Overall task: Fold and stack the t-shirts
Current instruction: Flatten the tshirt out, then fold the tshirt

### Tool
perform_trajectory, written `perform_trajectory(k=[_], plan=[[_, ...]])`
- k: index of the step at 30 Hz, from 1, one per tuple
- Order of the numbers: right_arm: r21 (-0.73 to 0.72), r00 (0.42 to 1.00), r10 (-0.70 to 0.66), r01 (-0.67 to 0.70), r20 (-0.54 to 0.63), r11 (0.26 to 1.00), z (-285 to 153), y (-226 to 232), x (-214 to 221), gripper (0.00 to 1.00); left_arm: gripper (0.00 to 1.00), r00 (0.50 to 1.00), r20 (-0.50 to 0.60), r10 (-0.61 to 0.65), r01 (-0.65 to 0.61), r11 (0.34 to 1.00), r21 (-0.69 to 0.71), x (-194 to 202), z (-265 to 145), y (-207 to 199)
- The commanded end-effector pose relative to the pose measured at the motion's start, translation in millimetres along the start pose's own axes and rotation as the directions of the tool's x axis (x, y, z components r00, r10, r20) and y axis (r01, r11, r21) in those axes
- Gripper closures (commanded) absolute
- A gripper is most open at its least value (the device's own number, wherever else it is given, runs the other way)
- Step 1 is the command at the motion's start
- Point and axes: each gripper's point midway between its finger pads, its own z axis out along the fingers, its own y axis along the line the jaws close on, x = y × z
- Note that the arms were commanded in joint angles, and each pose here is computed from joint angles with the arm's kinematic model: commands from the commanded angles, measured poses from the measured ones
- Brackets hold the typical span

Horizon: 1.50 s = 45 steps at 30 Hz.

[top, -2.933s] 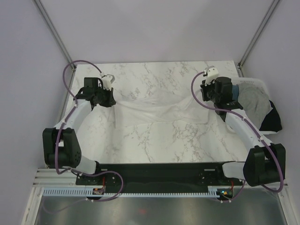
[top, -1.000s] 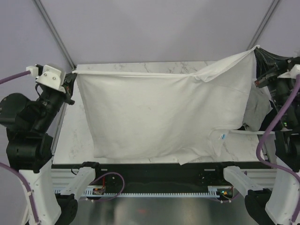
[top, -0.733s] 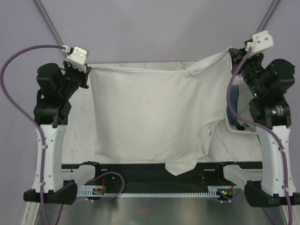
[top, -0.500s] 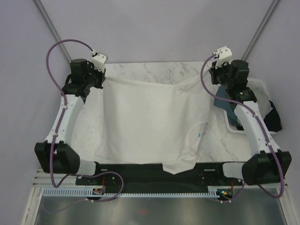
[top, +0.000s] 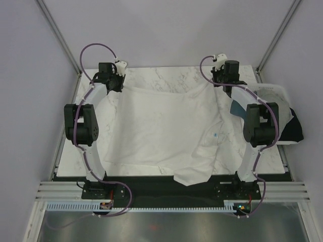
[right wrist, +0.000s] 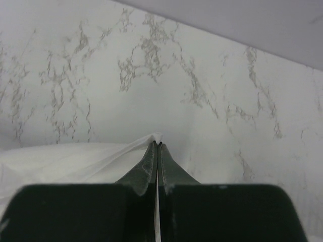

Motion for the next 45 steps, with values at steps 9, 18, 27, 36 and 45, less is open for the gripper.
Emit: perform_trajectory(k=[9, 18, 27, 36, 45], plan=[[0.029, 0.983, 0.005, -0.010, 0.183, 1.000, 62, -28, -92, 1.00, 0.98, 0.990, 0.141, 0.007, 0.020, 0.981, -0.195, -55, 18, 55], [0.042, 0.972, -0.042, 0.034, 0.232, 0.999, 93, -18, -120, 1.00, 0.98, 0.992, 0.129, 0.016, 0.018, 0.966, -0.257, -53, 37, 80], [0.019, 0.987, -0.056, 0.054, 0.148, 0.998, 83, -3, -86, 1.00, 0.98, 0.992, 0.127, 0.013, 0.015, 0.975, -0.223, -53, 29, 71], [-0.002, 0.990, -0.055, 0.056, 0.128, 0.998, 15, 7, -74, 1.00, 0.98, 0.987, 0.158, 0.013, 0.008, 0.991, -0.132, -60, -18, 42], [-0.037, 0.995, -0.027, 0.031, 0.095, 0.999, -31, 23, -46, 1.00, 0.98, 0.990, 0.142, 0.018, -0.005, 0.996, -0.089, -39, -45, 21]])
